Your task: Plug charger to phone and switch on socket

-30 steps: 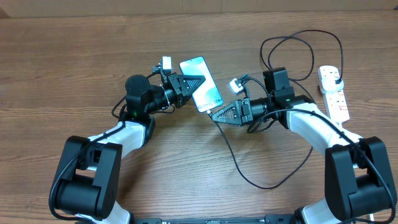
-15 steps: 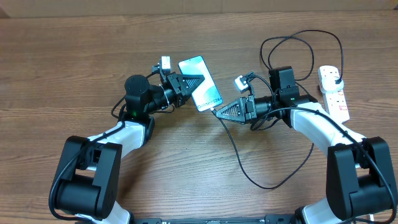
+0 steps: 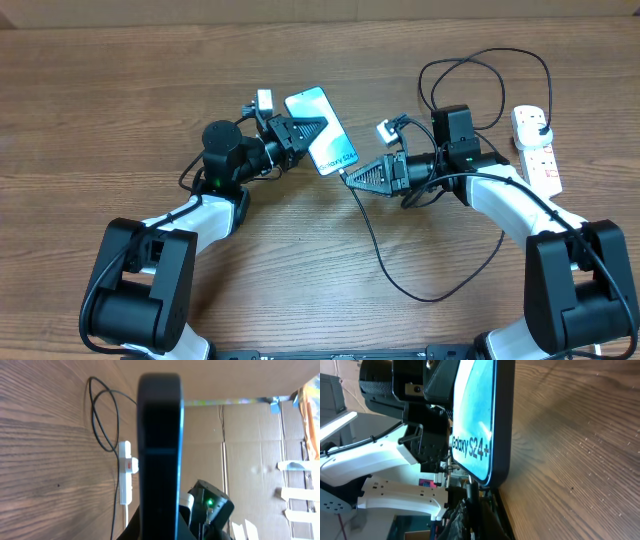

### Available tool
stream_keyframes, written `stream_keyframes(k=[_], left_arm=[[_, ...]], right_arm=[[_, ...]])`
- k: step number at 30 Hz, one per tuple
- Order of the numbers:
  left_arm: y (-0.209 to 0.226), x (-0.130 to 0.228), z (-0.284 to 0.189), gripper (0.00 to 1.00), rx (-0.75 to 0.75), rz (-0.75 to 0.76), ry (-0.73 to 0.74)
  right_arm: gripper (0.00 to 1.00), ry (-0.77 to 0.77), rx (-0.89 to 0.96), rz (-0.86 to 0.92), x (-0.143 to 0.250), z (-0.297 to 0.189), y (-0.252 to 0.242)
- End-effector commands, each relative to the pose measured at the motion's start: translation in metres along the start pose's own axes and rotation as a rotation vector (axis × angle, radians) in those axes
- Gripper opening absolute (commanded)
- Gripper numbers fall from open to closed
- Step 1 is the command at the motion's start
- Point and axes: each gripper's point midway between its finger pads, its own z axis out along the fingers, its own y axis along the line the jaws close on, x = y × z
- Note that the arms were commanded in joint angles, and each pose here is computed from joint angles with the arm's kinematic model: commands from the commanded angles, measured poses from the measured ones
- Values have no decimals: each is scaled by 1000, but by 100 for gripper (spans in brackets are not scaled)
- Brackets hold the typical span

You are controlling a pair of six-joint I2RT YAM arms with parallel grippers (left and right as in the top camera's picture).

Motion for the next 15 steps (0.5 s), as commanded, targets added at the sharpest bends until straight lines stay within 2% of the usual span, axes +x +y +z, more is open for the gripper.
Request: stream_keyframes(k=[1, 15], left_arm=[[-19, 12, 5, 5, 44, 60, 59], [-19, 12, 5, 5, 44, 80, 56]], right_arm=[[4, -23, 37, 0, -6, 0, 0], [4, -13, -13, 8, -7, 0, 11]])
